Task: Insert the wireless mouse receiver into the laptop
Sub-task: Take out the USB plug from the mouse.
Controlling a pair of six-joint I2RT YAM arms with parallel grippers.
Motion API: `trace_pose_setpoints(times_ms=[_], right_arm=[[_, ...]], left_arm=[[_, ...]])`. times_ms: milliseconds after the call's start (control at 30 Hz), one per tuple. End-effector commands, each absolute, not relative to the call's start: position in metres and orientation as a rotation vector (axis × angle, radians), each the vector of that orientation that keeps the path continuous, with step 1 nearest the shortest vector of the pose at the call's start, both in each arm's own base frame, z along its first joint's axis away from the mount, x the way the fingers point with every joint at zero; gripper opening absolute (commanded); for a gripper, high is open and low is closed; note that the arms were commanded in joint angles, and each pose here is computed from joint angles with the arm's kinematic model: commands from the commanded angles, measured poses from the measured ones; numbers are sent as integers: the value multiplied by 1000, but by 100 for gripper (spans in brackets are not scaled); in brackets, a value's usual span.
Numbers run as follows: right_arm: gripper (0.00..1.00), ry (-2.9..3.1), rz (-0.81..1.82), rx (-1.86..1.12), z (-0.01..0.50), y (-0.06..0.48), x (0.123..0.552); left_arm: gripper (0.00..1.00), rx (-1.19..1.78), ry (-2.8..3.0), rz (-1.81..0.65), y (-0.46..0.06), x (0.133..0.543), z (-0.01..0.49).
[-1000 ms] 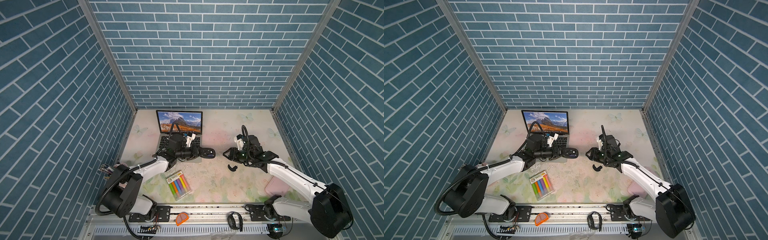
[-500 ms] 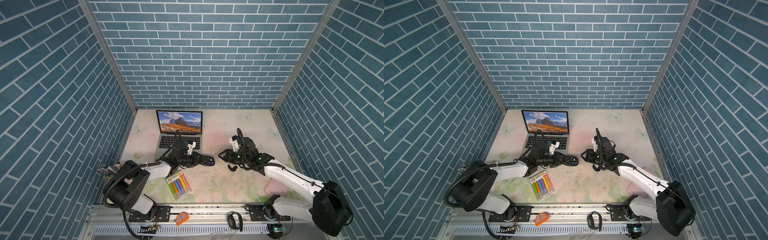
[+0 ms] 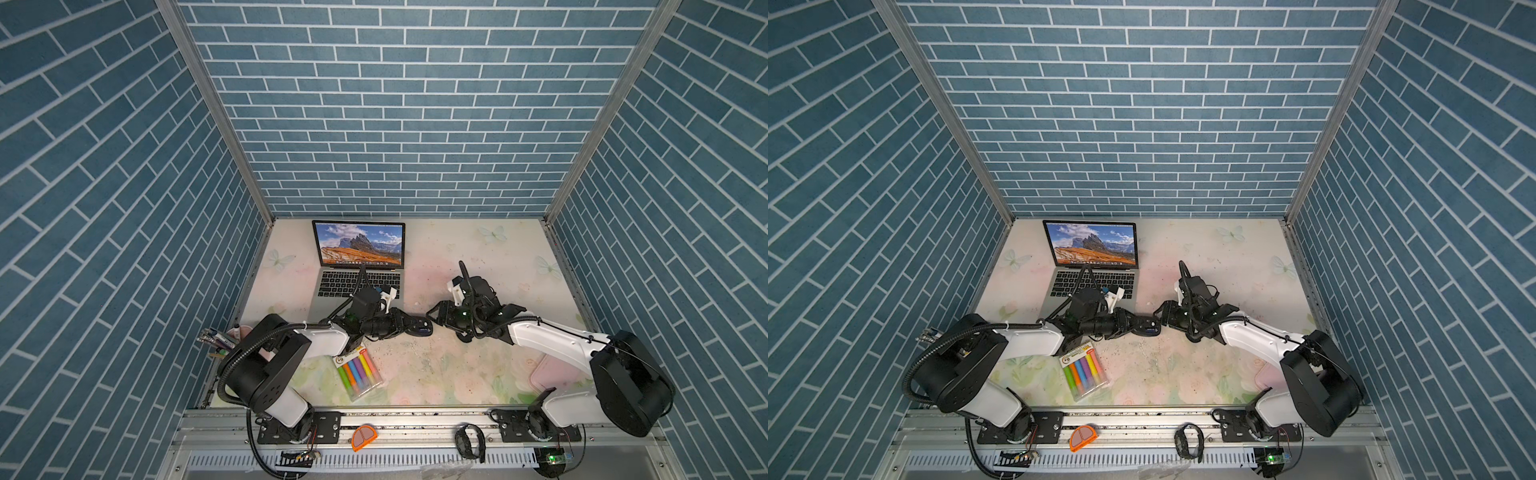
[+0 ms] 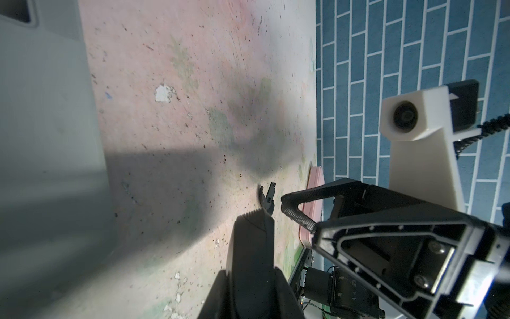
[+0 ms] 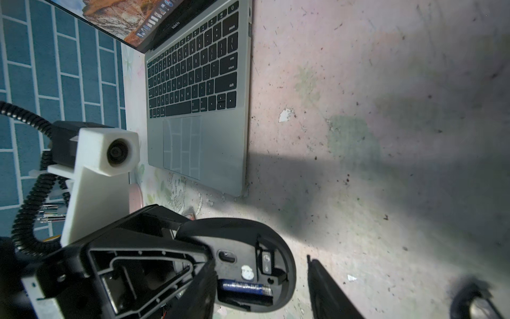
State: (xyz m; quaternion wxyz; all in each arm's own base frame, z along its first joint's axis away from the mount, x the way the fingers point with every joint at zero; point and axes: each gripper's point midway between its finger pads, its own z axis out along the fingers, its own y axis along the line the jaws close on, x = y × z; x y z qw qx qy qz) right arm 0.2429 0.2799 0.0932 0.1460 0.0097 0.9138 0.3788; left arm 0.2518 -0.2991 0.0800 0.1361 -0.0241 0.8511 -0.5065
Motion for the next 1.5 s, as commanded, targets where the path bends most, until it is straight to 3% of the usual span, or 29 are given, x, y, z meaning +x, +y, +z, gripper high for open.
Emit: trace_pose_setpoints(times_ms=[0, 167, 300, 1467], right_arm=[[50, 2639, 1163, 40, 92, 290, 241], [40, 2651, 1203, 45, 85, 297, 241], [38, 2660, 1203, 42, 81, 299, 241], [49, 2747, 1162, 51, 48, 302, 231]], left_arm=[[0, -89, 2448, -1457, -298, 255, 76], [0, -112, 2451, -1480, -300, 254, 70], [0, -121, 2457, -1480, -300, 254, 66], [0, -134, 2498, -1493, -301, 249, 50]])
